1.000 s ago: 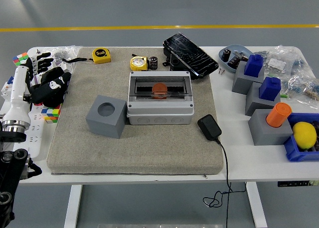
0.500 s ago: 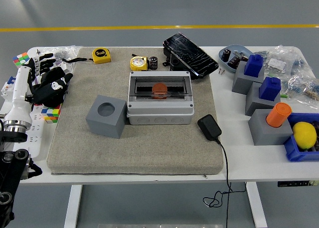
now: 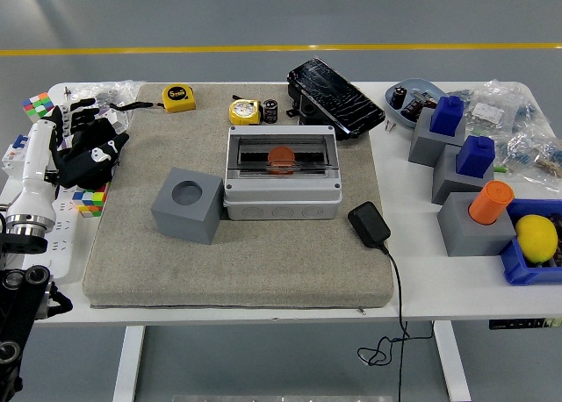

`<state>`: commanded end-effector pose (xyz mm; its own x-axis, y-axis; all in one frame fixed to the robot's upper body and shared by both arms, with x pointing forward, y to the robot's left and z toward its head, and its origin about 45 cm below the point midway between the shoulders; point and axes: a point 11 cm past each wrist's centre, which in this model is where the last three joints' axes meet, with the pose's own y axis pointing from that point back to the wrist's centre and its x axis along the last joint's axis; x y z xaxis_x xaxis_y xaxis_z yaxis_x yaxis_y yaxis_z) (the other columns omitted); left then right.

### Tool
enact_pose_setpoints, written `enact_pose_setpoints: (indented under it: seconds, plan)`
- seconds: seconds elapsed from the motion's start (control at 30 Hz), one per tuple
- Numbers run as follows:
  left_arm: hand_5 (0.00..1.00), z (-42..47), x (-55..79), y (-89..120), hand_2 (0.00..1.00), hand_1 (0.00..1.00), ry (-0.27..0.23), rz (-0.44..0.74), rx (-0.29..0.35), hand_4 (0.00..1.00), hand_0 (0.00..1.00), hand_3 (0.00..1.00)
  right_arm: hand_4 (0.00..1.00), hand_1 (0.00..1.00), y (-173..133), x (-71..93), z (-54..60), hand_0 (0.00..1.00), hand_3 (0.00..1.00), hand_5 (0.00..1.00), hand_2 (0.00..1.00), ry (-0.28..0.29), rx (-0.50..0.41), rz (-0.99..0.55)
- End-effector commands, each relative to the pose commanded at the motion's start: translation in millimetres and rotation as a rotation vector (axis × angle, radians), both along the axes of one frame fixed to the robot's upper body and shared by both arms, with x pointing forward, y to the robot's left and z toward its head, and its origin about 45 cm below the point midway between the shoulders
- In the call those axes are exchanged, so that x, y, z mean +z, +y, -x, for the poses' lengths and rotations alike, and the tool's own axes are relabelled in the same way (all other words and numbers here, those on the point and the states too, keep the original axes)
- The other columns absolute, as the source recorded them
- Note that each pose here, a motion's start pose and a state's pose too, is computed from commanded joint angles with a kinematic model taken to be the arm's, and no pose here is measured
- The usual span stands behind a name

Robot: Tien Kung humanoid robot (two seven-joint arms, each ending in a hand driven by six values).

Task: Fetch the battery,place it into the box,close the lid of the box

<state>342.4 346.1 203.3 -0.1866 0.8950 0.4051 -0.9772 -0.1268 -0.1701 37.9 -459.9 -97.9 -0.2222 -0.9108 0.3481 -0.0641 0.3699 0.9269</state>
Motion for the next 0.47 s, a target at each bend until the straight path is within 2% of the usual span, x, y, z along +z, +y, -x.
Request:
enact_pose_setpoints:
  seconds: [0.47]
  plan:
    - [0.353,-0.6,1.2,1.5,0.717,0.697,0.000,0.003,0.003,0.998,0.683,0.737,0.991,0.643,-0.4,0.2,-0.8,0.631,0.571,0.521,0.668,-0.009,-0.003,0.006]
